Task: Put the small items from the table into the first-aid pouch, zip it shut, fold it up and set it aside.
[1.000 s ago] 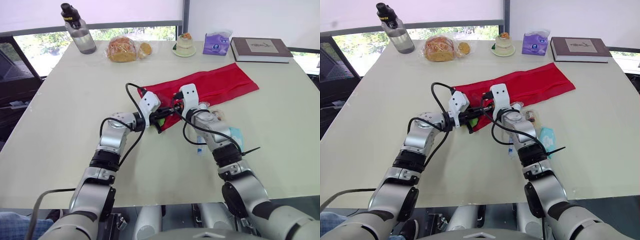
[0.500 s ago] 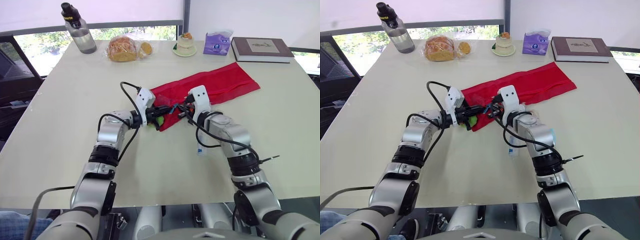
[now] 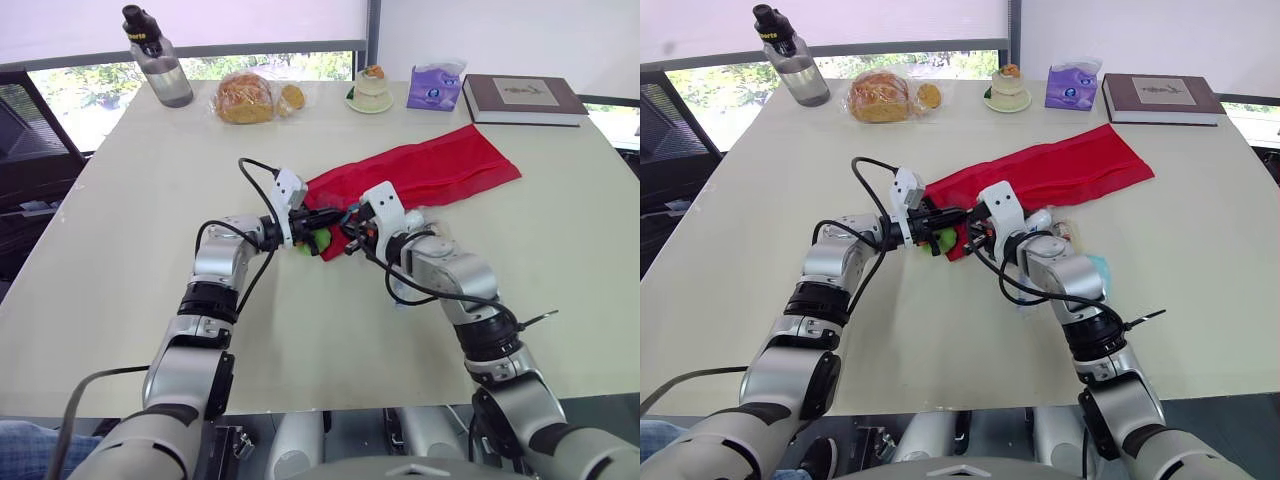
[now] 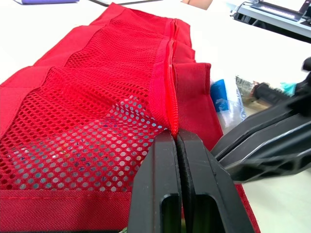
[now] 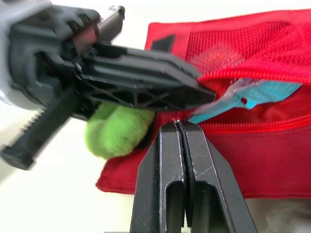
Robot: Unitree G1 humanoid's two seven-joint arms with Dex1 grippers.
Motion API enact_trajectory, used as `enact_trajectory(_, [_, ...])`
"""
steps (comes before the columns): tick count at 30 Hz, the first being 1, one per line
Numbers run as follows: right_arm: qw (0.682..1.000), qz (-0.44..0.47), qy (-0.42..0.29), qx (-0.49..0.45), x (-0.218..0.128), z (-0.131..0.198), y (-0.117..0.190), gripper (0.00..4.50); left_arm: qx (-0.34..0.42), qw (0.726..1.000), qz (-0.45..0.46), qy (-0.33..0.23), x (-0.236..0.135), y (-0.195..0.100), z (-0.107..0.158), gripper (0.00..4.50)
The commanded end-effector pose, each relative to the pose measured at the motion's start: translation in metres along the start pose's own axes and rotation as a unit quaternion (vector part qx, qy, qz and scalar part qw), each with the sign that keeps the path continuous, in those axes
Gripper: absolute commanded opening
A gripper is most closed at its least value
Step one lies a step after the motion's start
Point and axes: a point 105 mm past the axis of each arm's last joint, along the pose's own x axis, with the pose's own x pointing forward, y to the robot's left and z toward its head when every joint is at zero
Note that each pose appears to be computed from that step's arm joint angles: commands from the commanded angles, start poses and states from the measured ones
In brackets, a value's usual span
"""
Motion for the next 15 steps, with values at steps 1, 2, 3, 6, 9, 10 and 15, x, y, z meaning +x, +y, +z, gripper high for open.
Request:
enact_trajectory(1, [0.999, -0.009, -0.032, -0.007, 0.001, 0.016, -0.002, 0.02, 0.019, 0.999, -0.014, -0.024, 0.001, -0.006, 0.015, 0.00])
enact_trajectory(2, [0.999, -0.014, -0.034, -0.008, 0.002, 0.017, -0.004, 0.02, 0.019, 0.999, -0.016, -0.023, 0.000, -0.007, 0.015, 0.00])
enact_trajectory(3, [0.999, -0.017, -0.036, -0.008, 0.003, 0.017, -0.005, 0.02, 0.019, 0.999, -0.018, -0.022, 0.001, -0.008, 0.014, 0.00])
enact_trajectory(6, [0.999, -0.024, -0.040, -0.010, 0.007, 0.019, -0.009, 0.02, 0.021, 0.999, -0.030, -0.018, 0.002, -0.016, 0.010, 0.00])
enact_trajectory(9, [0.998, -0.029, -0.049, -0.010, 0.010, 0.021, -0.010, 0.02, 0.022, 0.999, -0.042, -0.013, 0.003, -0.023, 0.007, 0.00])
enact_trajectory(10, [0.998, -0.032, -0.054, -0.011, 0.012, 0.022, -0.012, 0.02, 0.024, 0.999, -0.046, -0.010, 0.004, -0.025, 0.005, 0.00])
enact_trajectory(15, [0.997, -0.022, -0.071, 0.006, 0.016, 0.027, -0.010, 0.02, 0.029, 0.998, -0.051, -0.005, 0.004, -0.031, 0.002, 0.00])
